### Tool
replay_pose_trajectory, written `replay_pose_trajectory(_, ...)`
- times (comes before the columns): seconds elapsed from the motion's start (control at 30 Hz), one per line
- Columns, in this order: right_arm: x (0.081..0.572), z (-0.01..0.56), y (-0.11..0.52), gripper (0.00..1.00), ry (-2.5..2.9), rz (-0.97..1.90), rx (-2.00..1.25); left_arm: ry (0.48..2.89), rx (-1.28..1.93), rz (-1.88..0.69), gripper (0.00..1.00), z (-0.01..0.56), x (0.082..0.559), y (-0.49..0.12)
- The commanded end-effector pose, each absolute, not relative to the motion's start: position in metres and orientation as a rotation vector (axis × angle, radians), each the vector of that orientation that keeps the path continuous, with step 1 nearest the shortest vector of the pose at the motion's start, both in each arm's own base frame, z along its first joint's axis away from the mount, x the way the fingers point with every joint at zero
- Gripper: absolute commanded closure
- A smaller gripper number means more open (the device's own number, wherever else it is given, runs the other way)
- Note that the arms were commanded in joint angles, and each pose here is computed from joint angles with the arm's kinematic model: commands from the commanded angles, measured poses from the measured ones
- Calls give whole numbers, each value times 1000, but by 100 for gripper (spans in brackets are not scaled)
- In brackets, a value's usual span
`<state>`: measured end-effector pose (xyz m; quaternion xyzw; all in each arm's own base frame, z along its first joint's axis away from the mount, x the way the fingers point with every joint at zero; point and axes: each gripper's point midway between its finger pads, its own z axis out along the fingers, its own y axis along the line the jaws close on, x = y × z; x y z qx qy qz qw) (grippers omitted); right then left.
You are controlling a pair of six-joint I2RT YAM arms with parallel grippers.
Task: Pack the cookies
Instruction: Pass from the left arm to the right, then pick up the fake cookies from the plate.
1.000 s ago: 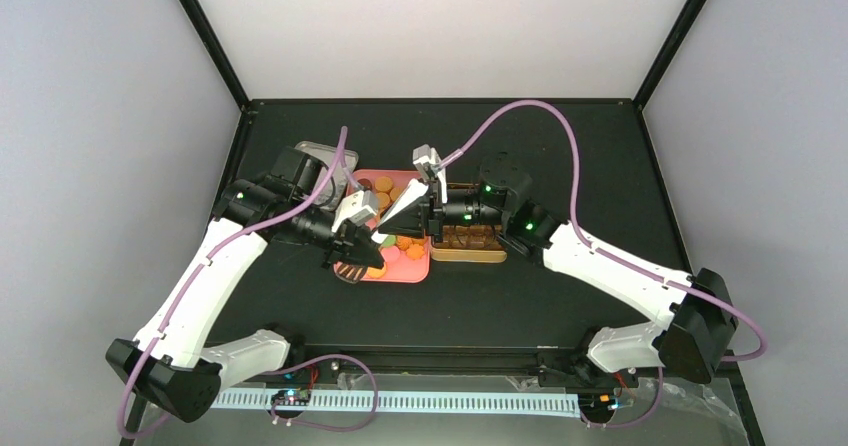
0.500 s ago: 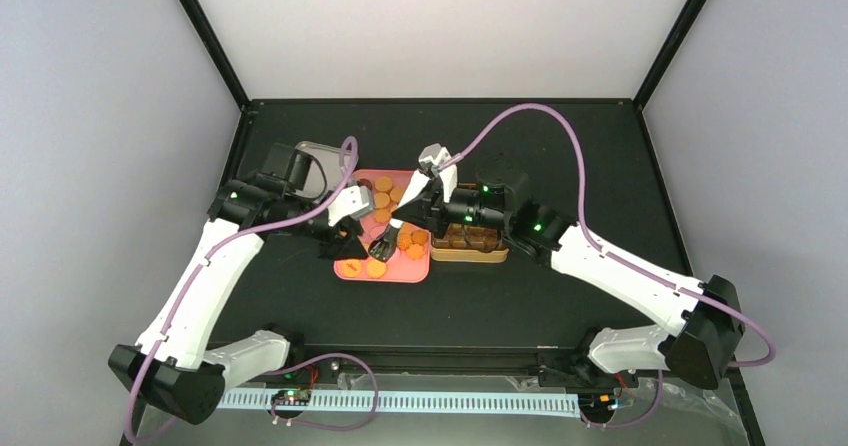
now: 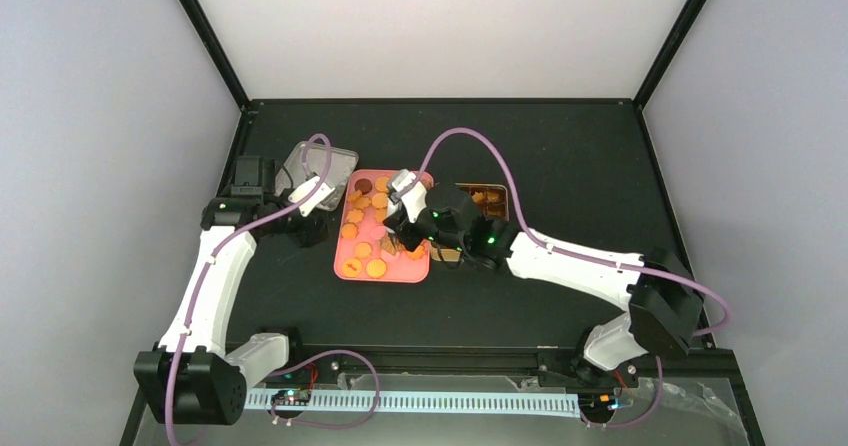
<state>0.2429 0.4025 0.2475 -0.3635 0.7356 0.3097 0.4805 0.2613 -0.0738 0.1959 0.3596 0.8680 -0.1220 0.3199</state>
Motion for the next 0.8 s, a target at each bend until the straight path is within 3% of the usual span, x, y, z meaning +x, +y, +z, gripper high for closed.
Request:
replay_pose_trajectory(0.0, 265, 278, 410, 78, 1665, 677, -790, 2270, 917, -196, 42, 192, 268, -59)
replay_pose_trajectory(0.3, 283, 239, 400, 75, 1688, 534, -716, 2272, 925, -207, 41, 178, 263, -60)
replay_pose_trajectory(0.77, 259, 196, 372, 63, 1741, 421, -705, 2236, 946, -215, 41, 181, 259, -63)
